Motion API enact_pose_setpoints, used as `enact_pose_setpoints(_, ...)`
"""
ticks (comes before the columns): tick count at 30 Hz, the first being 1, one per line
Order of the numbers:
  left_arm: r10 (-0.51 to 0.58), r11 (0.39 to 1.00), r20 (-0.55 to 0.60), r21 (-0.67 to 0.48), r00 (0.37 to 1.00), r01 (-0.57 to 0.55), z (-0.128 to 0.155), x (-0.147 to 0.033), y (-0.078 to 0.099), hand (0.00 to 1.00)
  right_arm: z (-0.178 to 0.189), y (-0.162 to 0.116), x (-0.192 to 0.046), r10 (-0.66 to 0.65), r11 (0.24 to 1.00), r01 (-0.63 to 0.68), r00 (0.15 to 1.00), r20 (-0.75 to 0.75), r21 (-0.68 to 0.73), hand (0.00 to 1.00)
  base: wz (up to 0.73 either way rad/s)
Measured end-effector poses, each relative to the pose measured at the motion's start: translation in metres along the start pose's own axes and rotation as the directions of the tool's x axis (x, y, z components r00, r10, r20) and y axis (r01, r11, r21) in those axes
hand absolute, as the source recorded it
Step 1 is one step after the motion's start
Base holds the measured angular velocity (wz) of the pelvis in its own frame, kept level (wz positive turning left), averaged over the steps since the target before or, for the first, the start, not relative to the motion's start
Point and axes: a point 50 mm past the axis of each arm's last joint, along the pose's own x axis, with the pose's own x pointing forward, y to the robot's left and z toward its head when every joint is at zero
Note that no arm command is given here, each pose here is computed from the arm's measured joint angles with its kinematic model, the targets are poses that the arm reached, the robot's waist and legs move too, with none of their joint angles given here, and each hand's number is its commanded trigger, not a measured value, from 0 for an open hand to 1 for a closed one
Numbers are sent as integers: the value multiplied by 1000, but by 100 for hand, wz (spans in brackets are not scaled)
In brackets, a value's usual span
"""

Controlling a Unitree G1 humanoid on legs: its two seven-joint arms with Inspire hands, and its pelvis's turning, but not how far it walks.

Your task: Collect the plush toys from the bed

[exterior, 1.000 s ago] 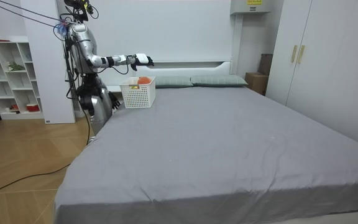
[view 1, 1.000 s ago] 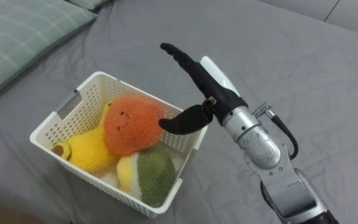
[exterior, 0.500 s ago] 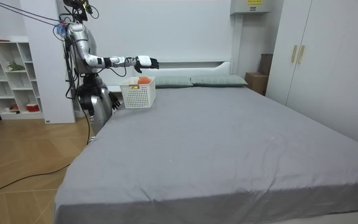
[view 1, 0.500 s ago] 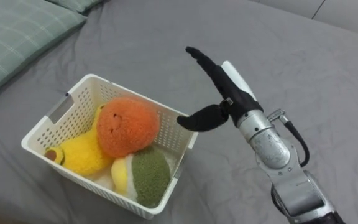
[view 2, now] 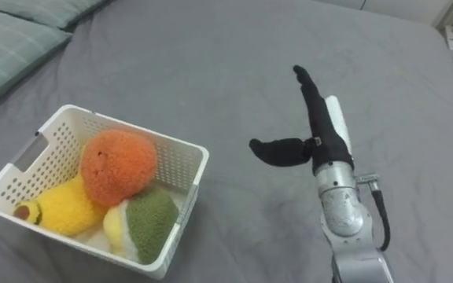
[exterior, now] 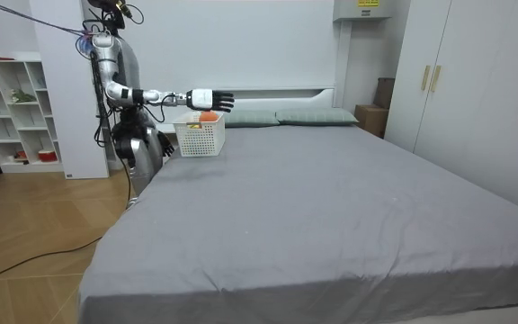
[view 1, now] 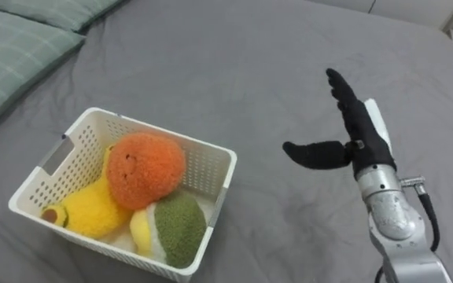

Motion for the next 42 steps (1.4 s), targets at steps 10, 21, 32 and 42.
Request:
enact_pose_setpoints(10, 31, 1000, -46, -5, 998, -31, -20, -5, 2, 0, -65, -30, -20, -250, 909, 334, 915, -317, 248, 0, -15)
enact_pose_setpoints(21, 39, 999, -87, -25, 995, -42, -33, -8, 2, 0, -153, -32, -87, -268, 762, 598, 641, -719, 248, 0, -3)
enact_pose_setpoints(32, 108, 985, -166, -118, 980, -129, -55, -13, 14, 0, -214, -18, -200, -179, 776, 631, 240, -954, 13, 0, -3)
enact_pose_setpoints(42, 87, 982, -252, -140, 964, -126, -68, -15, 15, 0, -221, 6, -239, 38, 920, 385, 105, -994, 76, 0, 0)
